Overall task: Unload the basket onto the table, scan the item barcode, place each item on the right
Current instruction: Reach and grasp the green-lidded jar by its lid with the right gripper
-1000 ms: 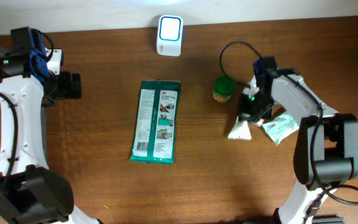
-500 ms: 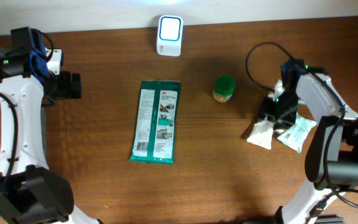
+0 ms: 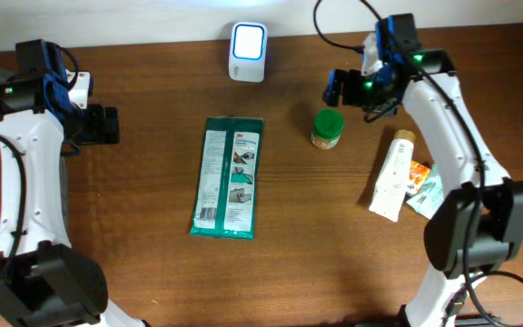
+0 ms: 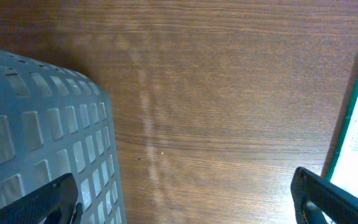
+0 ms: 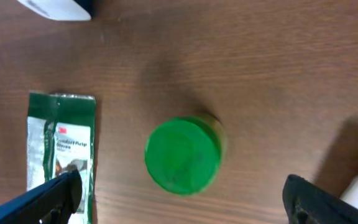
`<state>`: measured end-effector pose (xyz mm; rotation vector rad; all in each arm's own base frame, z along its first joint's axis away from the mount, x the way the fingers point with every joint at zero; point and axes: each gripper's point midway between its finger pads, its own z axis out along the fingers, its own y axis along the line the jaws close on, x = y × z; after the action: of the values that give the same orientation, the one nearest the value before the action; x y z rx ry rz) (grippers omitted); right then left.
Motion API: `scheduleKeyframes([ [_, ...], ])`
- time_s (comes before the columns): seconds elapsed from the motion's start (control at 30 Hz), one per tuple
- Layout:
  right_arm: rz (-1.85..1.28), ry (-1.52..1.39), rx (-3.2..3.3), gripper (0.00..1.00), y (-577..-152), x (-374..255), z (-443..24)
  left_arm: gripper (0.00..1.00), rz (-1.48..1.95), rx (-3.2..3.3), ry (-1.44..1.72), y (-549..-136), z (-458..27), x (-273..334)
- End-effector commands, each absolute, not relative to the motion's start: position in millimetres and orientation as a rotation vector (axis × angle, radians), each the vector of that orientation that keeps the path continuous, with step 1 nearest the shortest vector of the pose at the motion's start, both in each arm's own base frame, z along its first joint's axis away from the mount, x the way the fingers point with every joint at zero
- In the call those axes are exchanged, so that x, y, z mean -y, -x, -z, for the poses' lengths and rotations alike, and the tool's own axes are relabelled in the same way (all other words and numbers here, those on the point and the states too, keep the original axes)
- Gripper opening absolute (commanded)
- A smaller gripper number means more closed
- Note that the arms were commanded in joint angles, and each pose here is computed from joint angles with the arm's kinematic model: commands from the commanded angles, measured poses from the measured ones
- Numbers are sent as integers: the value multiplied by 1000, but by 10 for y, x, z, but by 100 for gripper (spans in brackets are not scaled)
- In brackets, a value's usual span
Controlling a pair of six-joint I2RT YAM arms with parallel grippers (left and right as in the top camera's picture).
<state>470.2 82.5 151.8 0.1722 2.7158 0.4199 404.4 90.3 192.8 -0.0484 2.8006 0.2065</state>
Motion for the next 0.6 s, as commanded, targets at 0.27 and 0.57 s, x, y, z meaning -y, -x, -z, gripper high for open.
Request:
scheduleKeyframes([
  [0.27, -215, -183, -2830, 89, -4804, -1048, -717, 99, -223, -2784, 42, -4018, -2005, -922],
  [0.57, -181, -156, -2935, 73, -4573, -1034, -588, 99, -223, -2784, 42, -4018, -2005, -922],
])
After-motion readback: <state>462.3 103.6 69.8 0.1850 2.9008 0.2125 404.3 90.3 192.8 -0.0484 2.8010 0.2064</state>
